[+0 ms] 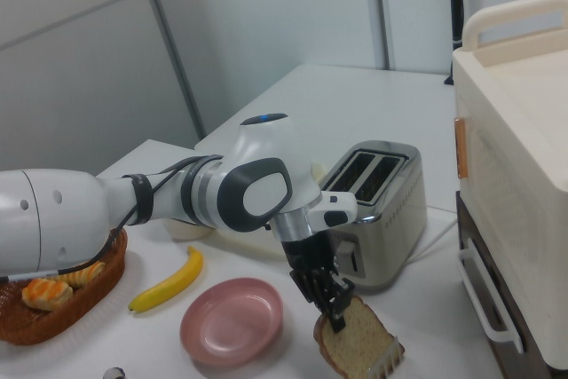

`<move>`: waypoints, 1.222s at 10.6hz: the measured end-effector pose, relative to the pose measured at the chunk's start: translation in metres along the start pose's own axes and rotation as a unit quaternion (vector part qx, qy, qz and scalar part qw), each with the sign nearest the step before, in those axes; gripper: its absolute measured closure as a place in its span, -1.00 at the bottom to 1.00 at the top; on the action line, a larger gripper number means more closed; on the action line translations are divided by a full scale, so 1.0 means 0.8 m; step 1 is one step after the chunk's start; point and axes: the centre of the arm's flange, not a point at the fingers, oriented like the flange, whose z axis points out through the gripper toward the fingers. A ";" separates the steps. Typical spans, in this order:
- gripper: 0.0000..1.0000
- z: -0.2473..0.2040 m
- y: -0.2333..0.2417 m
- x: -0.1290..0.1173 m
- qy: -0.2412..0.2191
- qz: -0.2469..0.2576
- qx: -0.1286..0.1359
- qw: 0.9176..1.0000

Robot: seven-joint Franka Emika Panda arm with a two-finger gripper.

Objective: Put the bread in the toaster
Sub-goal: 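Close the gripper on the bread slice's crust edge, then lift the bread slice up out of the metal rack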

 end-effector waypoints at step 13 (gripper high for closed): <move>0.74 -0.150 0.021 0.010 0.110 0.076 0.010 0.991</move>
